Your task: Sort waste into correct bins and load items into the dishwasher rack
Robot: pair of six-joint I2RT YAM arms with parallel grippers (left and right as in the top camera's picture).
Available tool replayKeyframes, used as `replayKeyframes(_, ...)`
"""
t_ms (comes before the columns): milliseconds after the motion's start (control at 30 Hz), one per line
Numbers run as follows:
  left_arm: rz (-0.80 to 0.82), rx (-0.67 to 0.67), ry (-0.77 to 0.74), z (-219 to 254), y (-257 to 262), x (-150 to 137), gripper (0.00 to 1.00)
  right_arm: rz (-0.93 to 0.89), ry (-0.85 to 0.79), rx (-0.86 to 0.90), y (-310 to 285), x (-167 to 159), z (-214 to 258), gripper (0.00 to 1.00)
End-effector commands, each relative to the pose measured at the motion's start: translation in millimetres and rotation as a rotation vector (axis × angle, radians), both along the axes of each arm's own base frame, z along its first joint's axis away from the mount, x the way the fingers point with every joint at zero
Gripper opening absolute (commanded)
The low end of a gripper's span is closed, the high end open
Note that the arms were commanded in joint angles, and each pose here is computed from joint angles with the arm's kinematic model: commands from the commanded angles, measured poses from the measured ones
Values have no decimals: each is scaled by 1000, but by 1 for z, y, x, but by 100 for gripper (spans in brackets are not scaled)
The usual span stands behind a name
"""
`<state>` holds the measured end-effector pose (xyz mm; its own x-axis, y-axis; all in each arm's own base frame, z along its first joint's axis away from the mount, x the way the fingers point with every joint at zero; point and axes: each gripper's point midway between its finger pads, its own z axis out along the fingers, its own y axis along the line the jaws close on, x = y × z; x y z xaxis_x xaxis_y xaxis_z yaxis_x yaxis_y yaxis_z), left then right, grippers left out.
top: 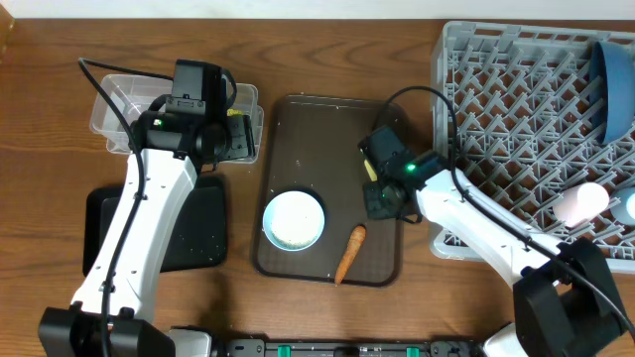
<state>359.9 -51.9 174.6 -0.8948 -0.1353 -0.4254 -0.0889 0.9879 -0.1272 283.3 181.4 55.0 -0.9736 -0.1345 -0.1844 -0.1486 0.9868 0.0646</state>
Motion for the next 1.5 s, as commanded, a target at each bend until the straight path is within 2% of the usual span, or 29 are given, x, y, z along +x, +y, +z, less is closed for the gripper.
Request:
replayKeyframes(0, 13, 7, -2, 1, 2, 1, 65, 2, -27, -9, -3, 12, 9, 30)
replayKeyframes(733, 13, 6, -10, 2, 2, 3, 65, -2, -91, 12, -3, 26, 31, 24)
replayKeyframes(967, 13, 6, -10, 2, 2, 3, 64, -33, -151, 37, -12, 33, 52, 14)
replayKeyframes(1067, 13, 6, -10, 2, 2, 3, 64, -48, -170, 47, -17, 35, 60, 3)
replayKeyframes(1467, 13, 6, -10, 2, 2, 3, 64, -99, -274, 37, -41, 46, 89, 1)
